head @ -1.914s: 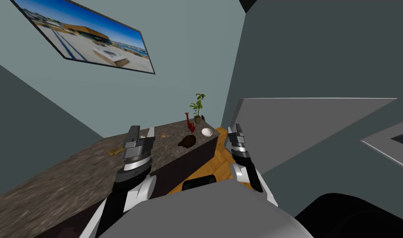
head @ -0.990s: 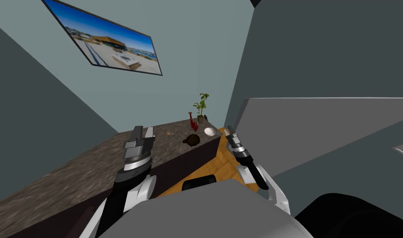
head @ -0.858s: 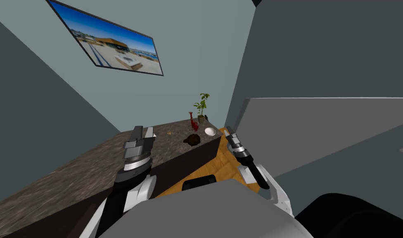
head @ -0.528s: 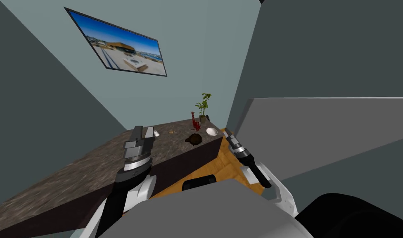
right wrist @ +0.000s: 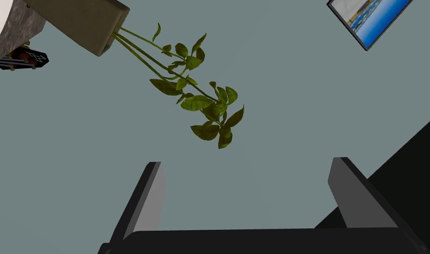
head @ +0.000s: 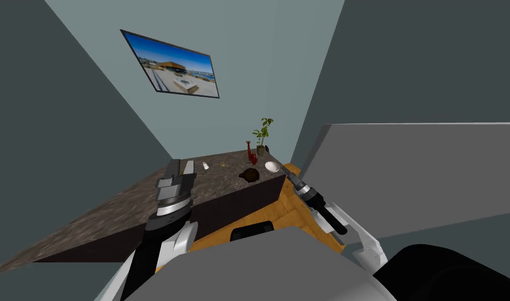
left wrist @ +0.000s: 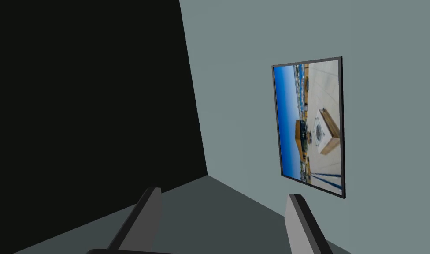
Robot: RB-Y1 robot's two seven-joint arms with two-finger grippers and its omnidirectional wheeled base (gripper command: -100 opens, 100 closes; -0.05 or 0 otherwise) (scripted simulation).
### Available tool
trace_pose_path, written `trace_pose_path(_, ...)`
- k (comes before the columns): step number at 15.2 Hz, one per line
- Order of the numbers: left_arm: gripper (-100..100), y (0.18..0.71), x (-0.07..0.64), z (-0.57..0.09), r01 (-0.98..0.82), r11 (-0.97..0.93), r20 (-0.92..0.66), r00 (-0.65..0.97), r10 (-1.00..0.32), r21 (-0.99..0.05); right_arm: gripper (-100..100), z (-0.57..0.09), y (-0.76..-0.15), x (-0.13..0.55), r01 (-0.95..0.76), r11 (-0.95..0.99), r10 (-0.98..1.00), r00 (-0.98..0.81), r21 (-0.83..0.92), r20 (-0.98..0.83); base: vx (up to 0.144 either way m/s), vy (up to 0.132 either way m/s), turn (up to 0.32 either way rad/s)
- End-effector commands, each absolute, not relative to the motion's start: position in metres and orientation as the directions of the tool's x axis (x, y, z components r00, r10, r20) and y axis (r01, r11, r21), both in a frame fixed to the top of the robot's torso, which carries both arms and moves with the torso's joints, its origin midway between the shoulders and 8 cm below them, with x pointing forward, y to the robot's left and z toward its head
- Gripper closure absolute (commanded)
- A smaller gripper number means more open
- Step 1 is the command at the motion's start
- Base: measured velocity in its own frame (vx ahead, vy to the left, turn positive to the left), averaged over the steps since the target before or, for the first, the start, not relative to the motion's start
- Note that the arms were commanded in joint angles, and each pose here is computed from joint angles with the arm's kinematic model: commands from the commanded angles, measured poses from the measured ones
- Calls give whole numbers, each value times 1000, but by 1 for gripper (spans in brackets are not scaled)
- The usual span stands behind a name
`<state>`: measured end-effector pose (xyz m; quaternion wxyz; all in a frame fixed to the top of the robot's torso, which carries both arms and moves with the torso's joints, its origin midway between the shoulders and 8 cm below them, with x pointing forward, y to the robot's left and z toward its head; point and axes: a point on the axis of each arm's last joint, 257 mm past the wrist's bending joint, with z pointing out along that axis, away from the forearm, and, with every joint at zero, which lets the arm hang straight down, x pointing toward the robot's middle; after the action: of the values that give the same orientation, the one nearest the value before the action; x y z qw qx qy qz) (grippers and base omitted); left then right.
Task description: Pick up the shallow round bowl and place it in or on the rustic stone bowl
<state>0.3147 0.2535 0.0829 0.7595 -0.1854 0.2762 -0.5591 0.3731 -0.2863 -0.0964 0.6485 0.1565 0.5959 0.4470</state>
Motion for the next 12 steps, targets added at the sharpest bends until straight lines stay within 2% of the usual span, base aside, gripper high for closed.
trace_pose_path(1, 0, 254, 315, 83, 747, 306, -212, 222, -952, -590, -100, -108, -288, 374, -379, 598, 718, -138, 706, -682, -11, 18, 160)
trace_pose_path(12, 0, 254, 315, 83, 747, 306, -212, 222, -952, -590, -100, -163, -317, 372, -329, 788, 452, -266, 521, -851, -5, 18, 128)
